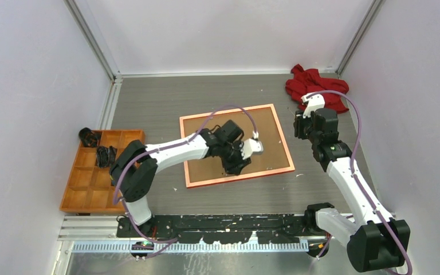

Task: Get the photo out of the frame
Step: Adjust the photo frame at the center of the board.

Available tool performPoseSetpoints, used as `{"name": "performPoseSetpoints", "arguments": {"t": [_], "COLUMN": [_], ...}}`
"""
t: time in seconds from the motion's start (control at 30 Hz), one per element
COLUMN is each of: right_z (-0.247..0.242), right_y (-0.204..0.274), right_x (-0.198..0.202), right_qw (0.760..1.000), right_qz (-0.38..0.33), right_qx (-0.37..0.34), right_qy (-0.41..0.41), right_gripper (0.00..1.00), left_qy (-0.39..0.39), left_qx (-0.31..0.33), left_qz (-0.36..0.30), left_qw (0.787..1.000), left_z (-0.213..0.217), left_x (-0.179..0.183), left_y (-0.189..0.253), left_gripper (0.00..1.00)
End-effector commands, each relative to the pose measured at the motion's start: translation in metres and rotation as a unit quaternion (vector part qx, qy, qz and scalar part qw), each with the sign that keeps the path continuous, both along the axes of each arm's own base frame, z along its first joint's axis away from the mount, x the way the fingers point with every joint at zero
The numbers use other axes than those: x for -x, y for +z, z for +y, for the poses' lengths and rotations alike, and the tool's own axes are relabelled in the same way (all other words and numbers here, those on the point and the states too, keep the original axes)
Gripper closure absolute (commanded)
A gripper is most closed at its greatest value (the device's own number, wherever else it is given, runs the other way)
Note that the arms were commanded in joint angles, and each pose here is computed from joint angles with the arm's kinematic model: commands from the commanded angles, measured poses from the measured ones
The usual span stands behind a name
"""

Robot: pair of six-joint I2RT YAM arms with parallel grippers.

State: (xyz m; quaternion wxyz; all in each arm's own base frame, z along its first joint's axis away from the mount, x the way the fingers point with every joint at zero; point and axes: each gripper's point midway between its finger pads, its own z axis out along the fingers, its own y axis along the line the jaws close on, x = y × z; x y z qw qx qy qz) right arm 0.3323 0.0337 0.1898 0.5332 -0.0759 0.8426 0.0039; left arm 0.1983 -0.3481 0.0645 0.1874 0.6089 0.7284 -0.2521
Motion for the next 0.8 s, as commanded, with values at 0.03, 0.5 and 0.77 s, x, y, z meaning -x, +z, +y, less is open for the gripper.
{"name": "performPoseSetpoints", "arguments": {"t": [0.03,0.5,0.77], "right_z": [-0.004,-0.006,-0.003], "right_y": [0.028,0.025,0.023], "right_x": [-0.008,-0.007,-0.006], "right_qw": [0.999,0.999,0.999], "right_qz": [-0.049,-0.045,-0.042], "right_qx": [-0.006,-0.008,-0.011], "right_qy": [-0.01,-0.009,0.004], "right_gripper": [0.99,1.0,1.0], "left_qy": [0.063,0.238,0.228], "left_qx": [0.115,0.118,0.089], "left_qz": [-0.05,-0.107,-0.113], "left_qw": [0.99,0.958,0.963], "left_z": [-0.004,0.074,0.082], "left_x": [-0.061,-0.264,-0.304], "left_y": [0.092,0.108,0.056], "left_gripper": [0.55,0.43,0.42]}}
